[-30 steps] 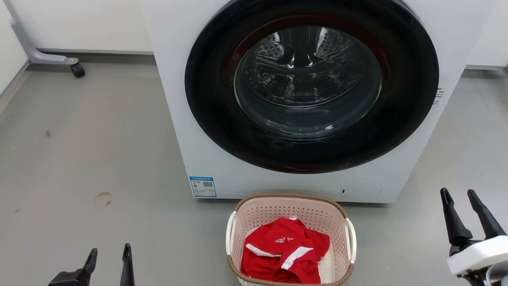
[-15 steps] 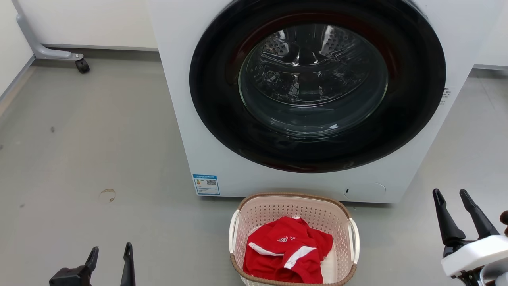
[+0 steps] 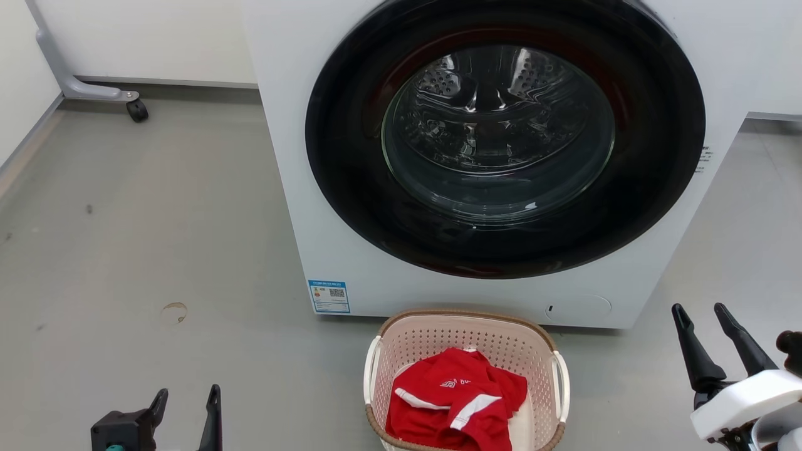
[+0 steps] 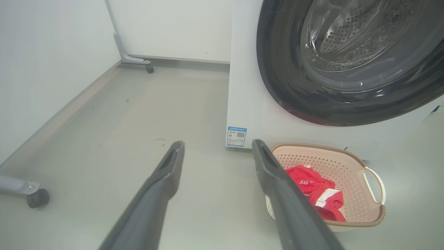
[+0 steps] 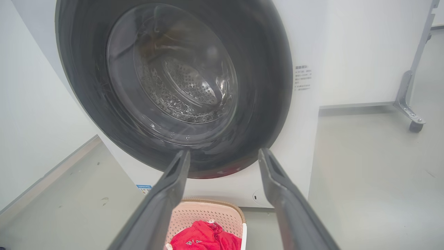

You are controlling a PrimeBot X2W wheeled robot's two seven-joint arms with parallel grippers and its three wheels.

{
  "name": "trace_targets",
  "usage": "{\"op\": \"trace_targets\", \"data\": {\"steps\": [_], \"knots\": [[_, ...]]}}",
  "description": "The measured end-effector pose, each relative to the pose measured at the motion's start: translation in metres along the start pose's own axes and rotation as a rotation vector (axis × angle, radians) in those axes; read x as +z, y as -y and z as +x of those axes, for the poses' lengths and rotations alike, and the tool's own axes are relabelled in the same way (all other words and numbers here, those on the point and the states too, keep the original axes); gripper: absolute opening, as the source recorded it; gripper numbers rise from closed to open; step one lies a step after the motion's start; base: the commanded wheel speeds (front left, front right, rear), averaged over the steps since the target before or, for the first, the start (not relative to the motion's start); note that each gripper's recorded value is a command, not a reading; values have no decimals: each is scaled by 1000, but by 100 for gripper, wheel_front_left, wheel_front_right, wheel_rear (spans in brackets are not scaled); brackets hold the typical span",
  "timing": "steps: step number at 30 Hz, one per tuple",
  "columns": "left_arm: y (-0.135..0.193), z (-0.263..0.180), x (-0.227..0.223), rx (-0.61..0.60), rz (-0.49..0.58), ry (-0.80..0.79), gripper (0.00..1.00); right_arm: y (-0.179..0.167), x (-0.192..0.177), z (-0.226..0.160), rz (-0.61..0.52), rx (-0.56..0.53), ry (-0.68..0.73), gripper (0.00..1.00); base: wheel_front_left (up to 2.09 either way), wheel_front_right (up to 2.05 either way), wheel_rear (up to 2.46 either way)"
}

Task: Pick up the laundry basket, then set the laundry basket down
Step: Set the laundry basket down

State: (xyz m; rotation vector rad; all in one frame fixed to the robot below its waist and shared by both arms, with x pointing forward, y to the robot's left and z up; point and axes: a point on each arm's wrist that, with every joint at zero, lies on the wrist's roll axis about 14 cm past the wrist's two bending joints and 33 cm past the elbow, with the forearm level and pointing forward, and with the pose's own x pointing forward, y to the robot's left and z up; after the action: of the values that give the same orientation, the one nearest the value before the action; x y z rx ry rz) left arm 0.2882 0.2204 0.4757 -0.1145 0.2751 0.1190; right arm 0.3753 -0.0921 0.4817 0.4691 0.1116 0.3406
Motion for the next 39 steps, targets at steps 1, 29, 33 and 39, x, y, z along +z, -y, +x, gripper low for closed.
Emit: {"op": "trace_targets", "data": {"steps": [1,29,33,39], "knots": [[0,0,1,-2,0,-2,100,0,0,0,-2,2,-7,100,0,0,0],[5,0,13,-12,-7,9,100,-11,31,3,-45,34,36,100,0,0,0],[5,0,11,-11,-8,3,100,-11,30,4,-41,33,35,100,0,0,0],[3,0,5,-6,-23,-19,100,-13,26,3,-23,30,27,100,0,0,0]]}}
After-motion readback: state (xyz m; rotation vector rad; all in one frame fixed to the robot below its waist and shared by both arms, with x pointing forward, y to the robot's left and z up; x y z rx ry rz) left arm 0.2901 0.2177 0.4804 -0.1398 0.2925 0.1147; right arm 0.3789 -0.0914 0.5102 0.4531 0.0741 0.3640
